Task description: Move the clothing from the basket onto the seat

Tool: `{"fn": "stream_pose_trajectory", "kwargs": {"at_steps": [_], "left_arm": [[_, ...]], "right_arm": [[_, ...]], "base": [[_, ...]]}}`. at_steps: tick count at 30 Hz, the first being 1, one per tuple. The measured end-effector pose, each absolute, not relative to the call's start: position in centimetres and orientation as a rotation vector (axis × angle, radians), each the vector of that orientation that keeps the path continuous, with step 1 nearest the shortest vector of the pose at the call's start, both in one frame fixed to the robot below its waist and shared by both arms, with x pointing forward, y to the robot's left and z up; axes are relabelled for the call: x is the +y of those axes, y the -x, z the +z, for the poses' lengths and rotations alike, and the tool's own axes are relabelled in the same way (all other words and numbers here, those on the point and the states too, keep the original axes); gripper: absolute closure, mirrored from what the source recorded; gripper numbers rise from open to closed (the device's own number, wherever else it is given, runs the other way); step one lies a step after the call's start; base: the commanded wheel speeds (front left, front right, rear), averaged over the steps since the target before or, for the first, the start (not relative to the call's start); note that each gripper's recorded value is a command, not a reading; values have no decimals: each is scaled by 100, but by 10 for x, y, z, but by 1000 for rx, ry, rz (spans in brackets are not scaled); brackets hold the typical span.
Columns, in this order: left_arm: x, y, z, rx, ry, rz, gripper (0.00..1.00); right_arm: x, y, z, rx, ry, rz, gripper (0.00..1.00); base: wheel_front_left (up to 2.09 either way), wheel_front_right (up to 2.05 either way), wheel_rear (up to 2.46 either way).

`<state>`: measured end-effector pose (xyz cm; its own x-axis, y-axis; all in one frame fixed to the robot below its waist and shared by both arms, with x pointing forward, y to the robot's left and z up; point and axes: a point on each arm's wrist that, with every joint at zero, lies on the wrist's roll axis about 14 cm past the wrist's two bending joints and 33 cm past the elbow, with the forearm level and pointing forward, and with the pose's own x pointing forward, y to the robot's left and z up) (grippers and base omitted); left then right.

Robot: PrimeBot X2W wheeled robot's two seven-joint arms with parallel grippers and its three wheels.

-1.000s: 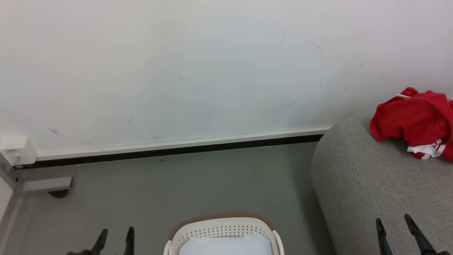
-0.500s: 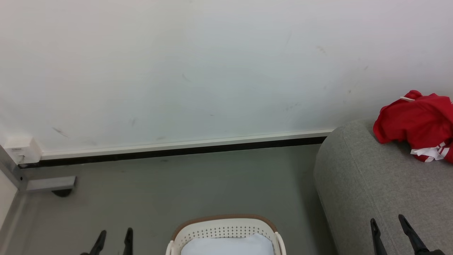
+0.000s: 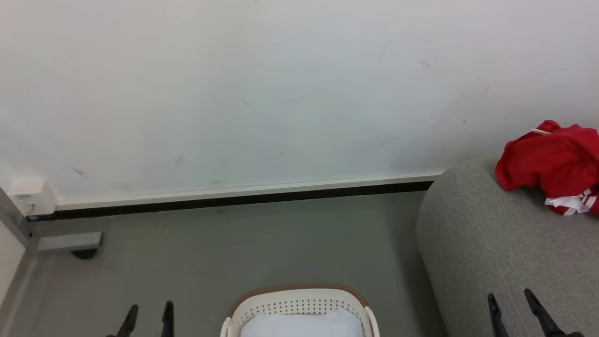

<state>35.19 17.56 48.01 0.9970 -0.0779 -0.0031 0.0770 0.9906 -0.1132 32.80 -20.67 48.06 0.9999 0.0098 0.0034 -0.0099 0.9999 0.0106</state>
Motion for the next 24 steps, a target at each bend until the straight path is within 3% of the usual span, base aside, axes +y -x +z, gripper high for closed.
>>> {"fn": "stream_pose_trajectory", "kwargs": {"at_steps": [9, 10, 24], "left_arm": [[176, -352, 480, 4, 114, -78, 0], [176, -352, 480, 6, 116, -78, 100], [181, -344, 454, 112, 294, -15, 100]], "right_arm": [[-203, -330, 474, 19, -14, 24, 0], [-203, -330, 473, 23, -16, 24, 100], [-207, -322, 450, 111, -212, -36, 100]], "base": [[0, 0, 0], [0, 0, 0], [0, 0, 0]]}}
